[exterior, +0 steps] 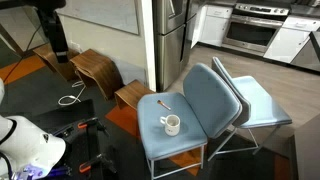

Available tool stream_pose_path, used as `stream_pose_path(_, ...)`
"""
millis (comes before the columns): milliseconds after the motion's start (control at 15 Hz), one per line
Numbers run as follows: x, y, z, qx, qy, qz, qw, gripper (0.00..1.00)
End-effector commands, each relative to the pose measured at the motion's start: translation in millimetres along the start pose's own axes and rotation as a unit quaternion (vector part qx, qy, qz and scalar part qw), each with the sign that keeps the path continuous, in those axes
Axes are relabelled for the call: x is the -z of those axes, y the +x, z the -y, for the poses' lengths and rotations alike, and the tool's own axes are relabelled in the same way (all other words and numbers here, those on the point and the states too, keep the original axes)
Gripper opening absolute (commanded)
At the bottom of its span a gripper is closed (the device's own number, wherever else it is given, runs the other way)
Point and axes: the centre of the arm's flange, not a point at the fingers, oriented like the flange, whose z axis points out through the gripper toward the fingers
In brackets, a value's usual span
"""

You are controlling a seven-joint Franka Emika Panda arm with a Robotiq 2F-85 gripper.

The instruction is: Place the orange marker in the white mug

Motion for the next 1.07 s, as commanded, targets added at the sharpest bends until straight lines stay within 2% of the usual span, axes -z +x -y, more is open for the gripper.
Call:
stream_pose_path(0,0.0,0.0,0.0,0.0,0.0,0.0,1.0,1.0)
stream_pose_path(333,0.0,0.0,0.0,0.0,0.0,0.0,1.0,1.0)
stream_pose_path(533,-2.3,30.1,0.7,-0.026,0.025,0.0,0.9993,1.0)
stream_pose_path(800,-26.1,111.7,13.3,-0.071,0.075,-0.001,0.9946,1.0)
stream_pose_path(1000,-65.2,186.7,29.7,-0.143,0.104,-0.013,0.9842,1.0)
